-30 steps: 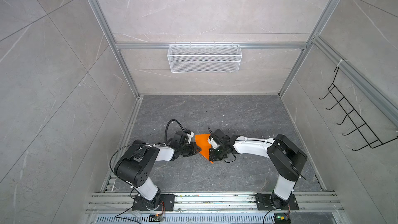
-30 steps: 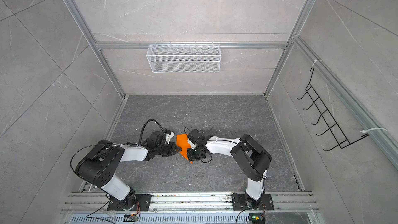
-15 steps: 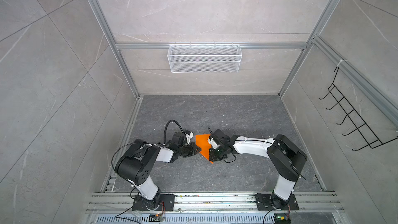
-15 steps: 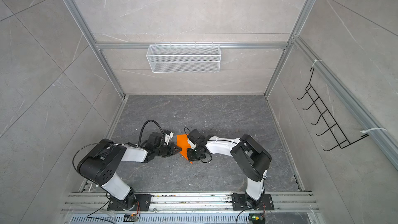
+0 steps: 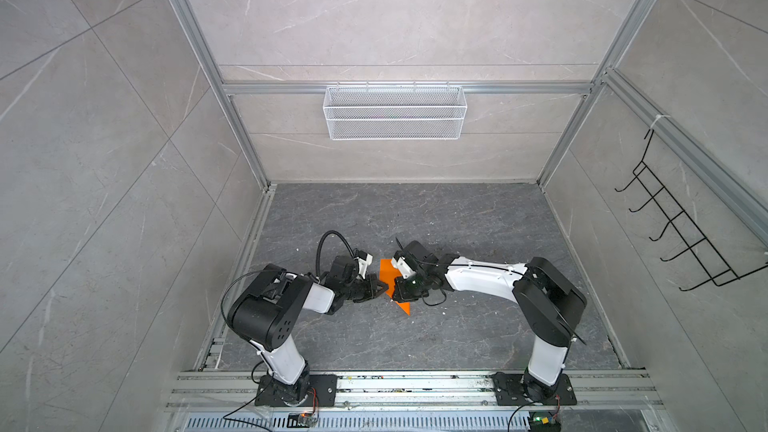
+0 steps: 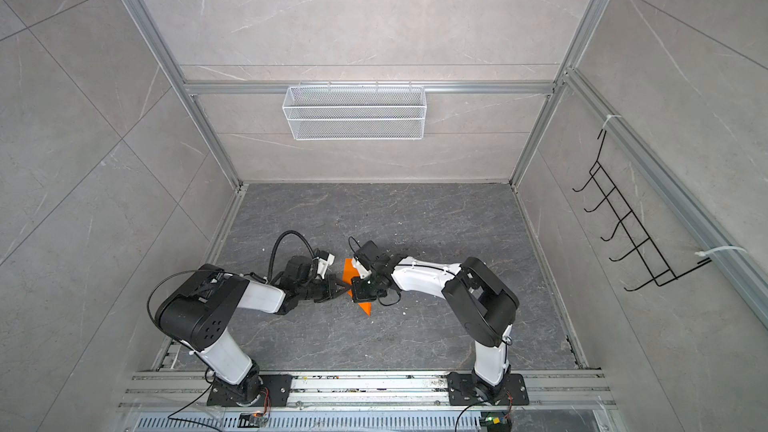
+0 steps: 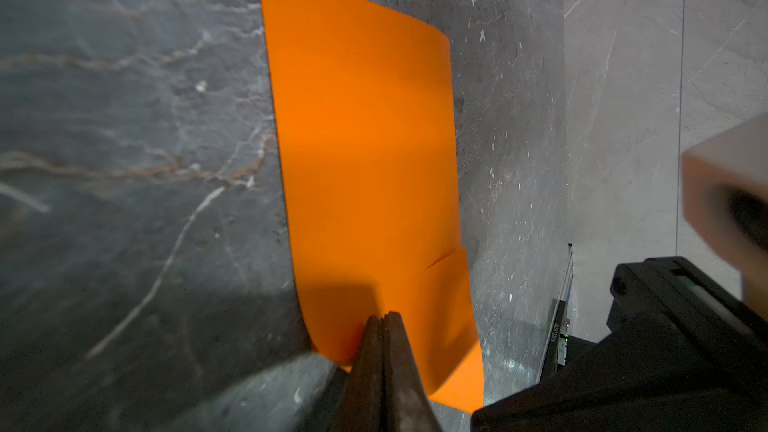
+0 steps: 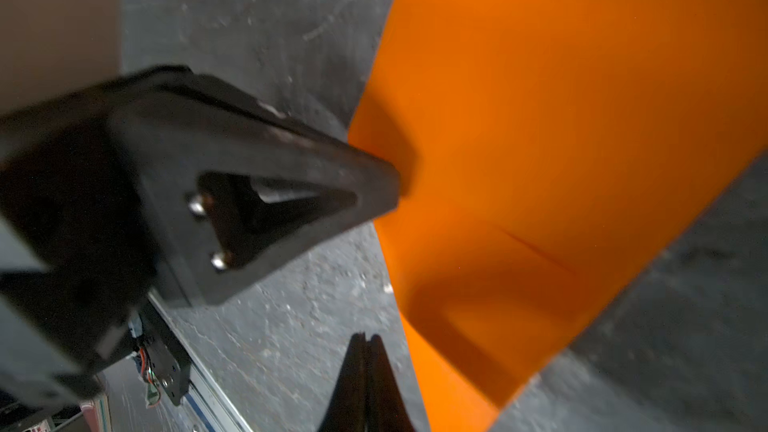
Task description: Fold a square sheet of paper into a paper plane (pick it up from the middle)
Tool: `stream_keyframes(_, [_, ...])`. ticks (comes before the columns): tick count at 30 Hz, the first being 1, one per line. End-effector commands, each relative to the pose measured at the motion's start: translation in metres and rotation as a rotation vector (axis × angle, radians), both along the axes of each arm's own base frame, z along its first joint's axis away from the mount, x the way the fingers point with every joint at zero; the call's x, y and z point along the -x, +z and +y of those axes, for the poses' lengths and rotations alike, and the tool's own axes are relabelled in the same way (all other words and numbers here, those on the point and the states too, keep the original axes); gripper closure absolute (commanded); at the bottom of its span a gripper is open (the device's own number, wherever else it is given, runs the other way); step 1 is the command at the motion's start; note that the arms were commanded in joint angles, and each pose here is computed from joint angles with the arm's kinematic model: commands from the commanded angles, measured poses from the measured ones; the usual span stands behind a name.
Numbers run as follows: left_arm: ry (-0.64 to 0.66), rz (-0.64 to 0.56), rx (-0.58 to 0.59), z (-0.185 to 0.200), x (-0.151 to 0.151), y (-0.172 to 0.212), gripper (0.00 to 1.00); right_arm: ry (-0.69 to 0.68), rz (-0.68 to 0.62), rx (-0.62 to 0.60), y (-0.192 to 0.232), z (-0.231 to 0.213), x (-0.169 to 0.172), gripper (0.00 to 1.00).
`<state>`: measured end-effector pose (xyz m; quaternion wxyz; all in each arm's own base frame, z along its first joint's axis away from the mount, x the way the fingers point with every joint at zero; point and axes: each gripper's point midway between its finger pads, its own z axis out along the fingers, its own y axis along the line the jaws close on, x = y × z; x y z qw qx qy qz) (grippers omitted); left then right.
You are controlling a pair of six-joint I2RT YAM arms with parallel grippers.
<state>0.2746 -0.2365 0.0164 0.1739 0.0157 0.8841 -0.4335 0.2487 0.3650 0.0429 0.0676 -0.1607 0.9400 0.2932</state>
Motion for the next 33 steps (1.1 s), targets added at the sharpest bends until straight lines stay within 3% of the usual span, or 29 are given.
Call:
stream_keyframes(1, [0.060, 0.132, -0.193, 0.031, 0.019, -0.050, 0.96, -0.002, 0.021, 0.035, -0.014, 0.005, -0.003, 0.95])
stream_keyframes(20, [0.074, 0.155, -0.226, 0.035, 0.017, -0.054, 0.98, 0.021, 0.009, 0.160, -0.035, -0.008, -0.004, 0.96])
stream_keyframes(29, [0.107, 0.206, -0.275, 0.043, 0.020, -0.063, 1.00, 0.112, -0.118, 0.426, -0.044, -0.043, 0.008, 0.91])
stream_keyframes(33, [0.116, 0.218, -0.289, 0.045, 0.021, -0.066, 1.00, 0.150, -0.160, 0.480, -0.043, -0.047, 0.014, 0.91])
